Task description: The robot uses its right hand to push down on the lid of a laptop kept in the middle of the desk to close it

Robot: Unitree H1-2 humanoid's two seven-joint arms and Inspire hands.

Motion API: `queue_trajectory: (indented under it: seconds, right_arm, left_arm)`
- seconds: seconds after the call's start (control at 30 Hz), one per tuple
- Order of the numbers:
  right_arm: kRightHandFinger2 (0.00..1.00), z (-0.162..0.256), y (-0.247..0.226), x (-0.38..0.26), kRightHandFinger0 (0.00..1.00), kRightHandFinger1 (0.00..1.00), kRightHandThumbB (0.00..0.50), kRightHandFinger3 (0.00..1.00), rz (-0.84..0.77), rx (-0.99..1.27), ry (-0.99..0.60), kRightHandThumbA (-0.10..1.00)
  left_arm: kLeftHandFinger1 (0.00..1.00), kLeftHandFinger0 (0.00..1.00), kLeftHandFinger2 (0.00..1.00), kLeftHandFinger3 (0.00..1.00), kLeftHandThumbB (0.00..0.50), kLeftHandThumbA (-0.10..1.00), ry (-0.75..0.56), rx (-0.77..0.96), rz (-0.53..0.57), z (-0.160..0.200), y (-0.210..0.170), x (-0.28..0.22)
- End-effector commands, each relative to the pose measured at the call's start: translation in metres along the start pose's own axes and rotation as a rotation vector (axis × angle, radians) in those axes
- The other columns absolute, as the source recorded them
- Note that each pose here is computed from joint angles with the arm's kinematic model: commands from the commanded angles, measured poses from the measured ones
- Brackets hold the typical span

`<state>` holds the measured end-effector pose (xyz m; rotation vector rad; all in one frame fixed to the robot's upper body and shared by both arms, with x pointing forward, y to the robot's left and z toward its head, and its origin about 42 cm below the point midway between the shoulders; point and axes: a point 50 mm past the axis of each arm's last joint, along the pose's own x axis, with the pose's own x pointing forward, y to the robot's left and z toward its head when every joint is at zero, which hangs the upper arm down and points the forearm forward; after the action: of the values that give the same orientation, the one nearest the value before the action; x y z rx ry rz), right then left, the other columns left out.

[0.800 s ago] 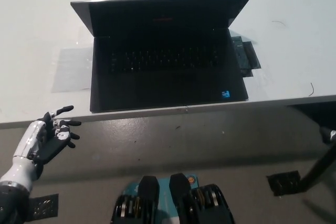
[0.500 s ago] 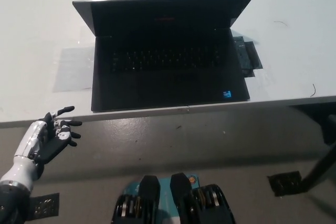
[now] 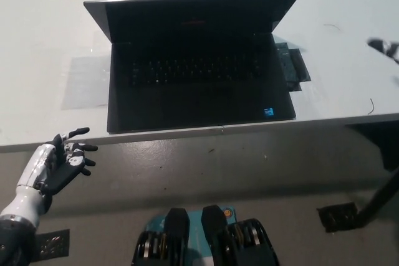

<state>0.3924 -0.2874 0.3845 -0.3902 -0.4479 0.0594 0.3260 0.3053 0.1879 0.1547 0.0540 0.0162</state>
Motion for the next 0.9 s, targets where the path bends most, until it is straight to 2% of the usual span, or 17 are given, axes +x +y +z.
queue_trajectory:
  seconds: [0.0, 0.03, 0.1, 0.13, 0.17, 0.23, 0.27, 0.37, 0.47, 0.5, 0.63, 0.67, 0.7, 0.77, 0.87]
  right_arm:
    - [1.00, 0.034, -0.006, 0.038, 1.00, 1.00, 0.301, 1.00, 0.031, -0.069, -0.077, 1.00]
    - [1.00, 0.045, -0.001, 0.050, 1.00, 1.00, 0.292, 1.00, 0.047, -0.066, -0.102, 1.00]
    - [1.00, 0.053, 0.010, 0.066, 1.00, 1.00, 0.314, 1.00, 0.075, -0.077, -0.144, 1.00]
    - [1.00, 0.057, 0.017, 0.074, 1.00, 1.00, 0.340, 1.00, 0.097, -0.071, -0.160, 1.00]
    - [1.00, 0.062, 0.026, 0.081, 1.00, 1.00, 0.334, 1.00, 0.123, -0.069, -0.185, 1.00]
    - [1.00, 0.069, 0.038, 0.088, 1.00, 1.00, 0.365, 1.00, 0.147, -0.064, -0.185, 1.00]
    - [0.97, 0.077, 0.055, 0.096, 1.00, 0.98, 0.293, 1.00, 0.190, -0.053, -0.235, 1.00]
    - [0.94, 0.081, 0.074, 0.107, 1.00, 0.96, 0.357, 1.00, 0.227, -0.026, -0.249, 1.00]
    - [0.93, 0.083, 0.094, 0.119, 1.00, 0.99, 0.361, 1.00, 0.264, -0.043, -0.280, 1.00]
    - [0.92, 0.082, 0.094, 0.120, 1.00, 0.99, 0.391, 1.00, 0.265, -0.036, -0.276, 1.00]
    - [0.92, 0.084, 0.118, 0.135, 1.00, 0.97, 0.440, 1.00, 0.302, -0.029, -0.266, 1.00]
    - [0.91, 0.081, 0.123, 0.137, 1.00, 0.99, 0.459, 1.00, 0.306, -0.030, -0.259, 1.00]
    - [0.93, 0.080, 0.128, 0.138, 1.00, 1.00, 0.500, 1.00, 0.309, -0.024, -0.249, 1.00]
    - [0.97, 0.076, 0.139, 0.135, 1.00, 1.00, 0.477, 1.00, 0.333, 0.003, -0.236, 1.00]
    - [0.91, 0.069, 0.154, 0.132, 1.00, 1.00, 0.422, 1.00, 0.348, -0.004, -0.225, 1.00]
  left_arm:
    - [0.45, 0.43, 0.56, 0.75, 0.000, 0.15, -0.028, 0.020, 0.002, 0.011, 0.006, 0.002]
    - [0.44, 0.43, 0.55, 0.75, 0.000, 0.14, -0.027, 0.021, -0.001, 0.012, 0.007, 0.004]
    - [0.44, 0.41, 0.55, 0.76, 0.000, 0.14, -0.026, 0.021, 0.000, 0.013, 0.006, 0.004]
    - [0.44, 0.41, 0.55, 0.76, 0.000, 0.13, -0.026, 0.018, -0.001, 0.013, 0.006, 0.003]
    - [0.45, 0.42, 0.57, 0.77, 0.000, 0.12, -0.025, 0.016, -0.001, 0.013, 0.006, 0.003]
    - [0.46, 0.43, 0.58, 0.77, 0.000, 0.11, -0.028, 0.020, 0.001, 0.013, 0.006, 0.003]
    - [0.48, 0.46, 0.60, 0.78, 0.000, 0.10, -0.027, 0.030, -0.005, 0.013, 0.005, 0.001]
    - [0.48, 0.45, 0.60, 0.76, 0.000, 0.12, -0.031, 0.033, -0.009, 0.014, 0.005, 0.003]
    - [0.47, 0.43, 0.59, 0.77, 0.000, 0.12, -0.028, 0.026, -0.010, 0.016, 0.006, 0.005]
    - [0.48, 0.43, 0.59, 0.77, 0.000, 0.11, -0.032, 0.030, -0.015, 0.018, 0.006, 0.007]
    - [0.47, 0.42, 0.59, 0.78, 0.000, 0.07, -0.039, 0.037, -0.021, 0.023, 0.005, 0.010]
    - [0.46, 0.41, 0.57, 0.77, 0.000, 0.07, -0.041, 0.035, -0.020, 0.024, 0.005, 0.010]
    - [0.45, 0.41, 0.56, 0.76, 0.000, 0.09, -0.042, 0.037, -0.024, 0.025, 0.005, 0.011]
    - [0.45, 0.41, 0.56, 0.75, 0.000, 0.13, -0.043, 0.049, -0.032, 0.024, 0.004, 0.012]
    - [0.44, 0.39, 0.55, 0.74, 0.000, 0.14, -0.041, 0.043, -0.033, 0.024, 0.003, 0.013]
